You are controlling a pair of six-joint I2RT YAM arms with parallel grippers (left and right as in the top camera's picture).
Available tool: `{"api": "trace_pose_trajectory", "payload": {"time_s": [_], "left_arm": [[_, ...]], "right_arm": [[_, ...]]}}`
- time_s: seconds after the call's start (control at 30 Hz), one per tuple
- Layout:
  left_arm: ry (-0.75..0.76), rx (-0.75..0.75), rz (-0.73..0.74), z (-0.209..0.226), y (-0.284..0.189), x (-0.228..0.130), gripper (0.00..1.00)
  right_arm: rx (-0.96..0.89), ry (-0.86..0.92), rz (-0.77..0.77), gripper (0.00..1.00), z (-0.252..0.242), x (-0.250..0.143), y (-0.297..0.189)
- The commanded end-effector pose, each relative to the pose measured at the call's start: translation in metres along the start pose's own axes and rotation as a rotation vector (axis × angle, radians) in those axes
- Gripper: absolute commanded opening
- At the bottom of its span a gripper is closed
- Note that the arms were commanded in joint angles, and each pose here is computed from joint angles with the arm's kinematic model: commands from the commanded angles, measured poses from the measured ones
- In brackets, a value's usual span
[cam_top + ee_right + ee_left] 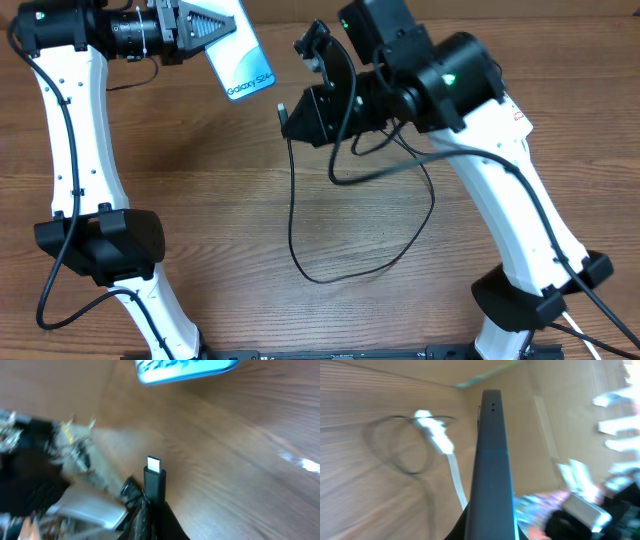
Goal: Plug charger to phone and switch on socket
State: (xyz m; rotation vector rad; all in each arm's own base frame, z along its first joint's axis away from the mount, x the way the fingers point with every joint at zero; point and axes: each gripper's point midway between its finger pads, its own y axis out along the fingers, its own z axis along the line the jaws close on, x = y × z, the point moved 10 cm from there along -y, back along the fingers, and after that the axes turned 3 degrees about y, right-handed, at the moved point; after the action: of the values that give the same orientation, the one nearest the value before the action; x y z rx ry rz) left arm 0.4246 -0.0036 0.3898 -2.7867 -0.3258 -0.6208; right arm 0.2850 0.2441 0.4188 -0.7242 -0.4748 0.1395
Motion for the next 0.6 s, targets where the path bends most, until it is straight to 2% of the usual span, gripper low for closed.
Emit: {"api": "trace_pose_trajectory", "payload": {"time_s": [0.0,0.17,0.3,0.57], "left_arm": [[0.023,-0.264,0.034,-0.026,0.003,-0.004,0.04],[0.004,-0.281,0.071,-0.031,0.018,-0.007,0.04],[0.004,-0.293,0.096,-0.035,0.028,-0.01,0.04],[0.004,-0.28,0.098,-0.034,0.03,-0.01,0.04]], "right_arm": [[0.097,-0.073,0.051,0.04,0.006,-0.003,0.005],[0.087,-0.065,0.053,0.04,0.006,-0.004,0.006],[-0.001,0.004,0.013,0.04,0.0,0.001,0.006],[-0.04,0.007,-0.01,0.04,-0.003,0.003,0.006]]}}
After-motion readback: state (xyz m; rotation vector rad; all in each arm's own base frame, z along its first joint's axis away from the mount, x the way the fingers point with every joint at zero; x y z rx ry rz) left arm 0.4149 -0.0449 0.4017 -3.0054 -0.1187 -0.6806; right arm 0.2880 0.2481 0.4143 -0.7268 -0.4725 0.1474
